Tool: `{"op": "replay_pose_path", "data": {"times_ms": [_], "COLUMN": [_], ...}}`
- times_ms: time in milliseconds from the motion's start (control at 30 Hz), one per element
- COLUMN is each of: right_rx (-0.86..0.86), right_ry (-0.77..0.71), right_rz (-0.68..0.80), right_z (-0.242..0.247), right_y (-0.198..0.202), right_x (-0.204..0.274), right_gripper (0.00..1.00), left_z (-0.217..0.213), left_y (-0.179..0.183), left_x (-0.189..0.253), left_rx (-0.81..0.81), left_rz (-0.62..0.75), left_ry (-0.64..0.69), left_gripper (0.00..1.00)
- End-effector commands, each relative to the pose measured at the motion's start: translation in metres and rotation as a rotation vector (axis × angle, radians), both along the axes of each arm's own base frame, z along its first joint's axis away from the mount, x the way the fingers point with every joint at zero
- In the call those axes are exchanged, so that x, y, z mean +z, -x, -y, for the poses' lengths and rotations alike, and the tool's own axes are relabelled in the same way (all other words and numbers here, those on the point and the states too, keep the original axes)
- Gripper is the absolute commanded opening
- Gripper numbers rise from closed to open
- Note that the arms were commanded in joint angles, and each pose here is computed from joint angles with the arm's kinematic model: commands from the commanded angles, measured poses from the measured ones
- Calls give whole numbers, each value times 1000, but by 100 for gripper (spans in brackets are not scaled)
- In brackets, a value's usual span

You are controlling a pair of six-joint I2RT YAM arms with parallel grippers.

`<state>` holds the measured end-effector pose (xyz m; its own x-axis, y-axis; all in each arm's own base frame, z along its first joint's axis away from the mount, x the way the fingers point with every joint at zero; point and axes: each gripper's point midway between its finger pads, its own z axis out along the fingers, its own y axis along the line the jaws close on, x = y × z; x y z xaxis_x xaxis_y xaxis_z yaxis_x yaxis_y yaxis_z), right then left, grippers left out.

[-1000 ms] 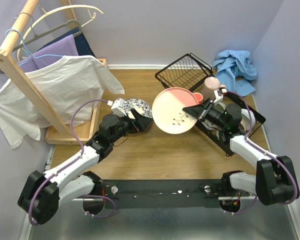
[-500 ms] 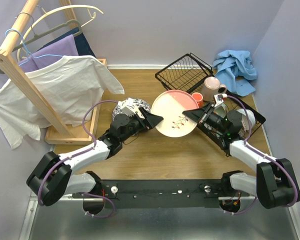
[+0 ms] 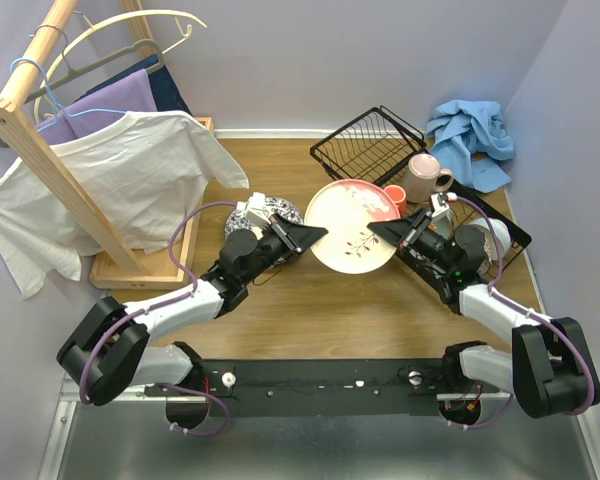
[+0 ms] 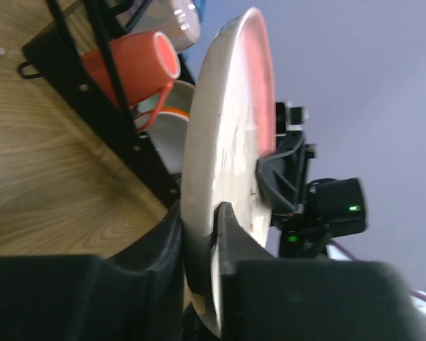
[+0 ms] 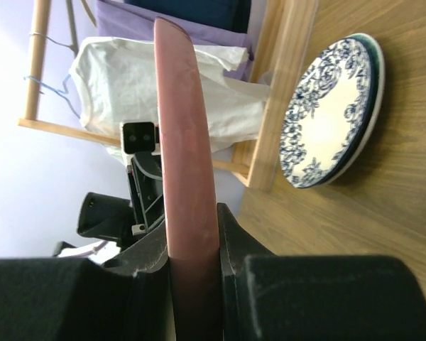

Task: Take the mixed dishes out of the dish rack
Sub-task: Pick up the plate from the dish rack, then place the plate at the center of the board.

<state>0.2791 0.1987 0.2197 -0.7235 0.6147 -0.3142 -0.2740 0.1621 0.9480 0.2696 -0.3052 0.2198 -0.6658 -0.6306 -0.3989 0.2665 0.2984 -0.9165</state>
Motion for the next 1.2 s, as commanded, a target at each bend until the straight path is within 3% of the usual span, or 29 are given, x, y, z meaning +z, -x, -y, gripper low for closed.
{"op": "replay_pose_path", "data": {"times_ms": [0,67,100,133,200,233,333,433,533,833,1167], "right_rx": [4,-4,-10,-12,-16,-19,-33,-44,-55,-96,-92], "right_ry": [-32,-26,-18,-12,10,21,64,115,168,341,381], "right_rz": [118,104,105,94,100,83,80,77,76,91,116], "right_z": [-2,-1,-1,-1,-1,0,1,2,5,16,17], "right_y": [6,4,3,2,1,0,-3,-6,-8,-15,-15], "right_x": [27,24,22,21,18,15,10,6,0,-8,-5], "right_gripper": [4,17,21,33,46,60,82,95,100,100,100], "left_z": [-5,-7,-8,-10,-15,-17,-28,-44,-63,-151,-200], "left_y": [0,2,3,2,3,2,0,-4,-8,-27,-43], "left_x": [10,9,7,7,4,3,1,2,2,-9,-19], "left_rx": [24,27,30,40,55,67,106,167,236,518,688], "left_rz": [65,66,63,62,58,58,56,63,62,-2,-70], "left_ry": [7,6,4,4,-2,-10,-24,-44,-75,-85,-57], "left_gripper": [8,0,0,0,0,0,0,0,0,0,0]}}
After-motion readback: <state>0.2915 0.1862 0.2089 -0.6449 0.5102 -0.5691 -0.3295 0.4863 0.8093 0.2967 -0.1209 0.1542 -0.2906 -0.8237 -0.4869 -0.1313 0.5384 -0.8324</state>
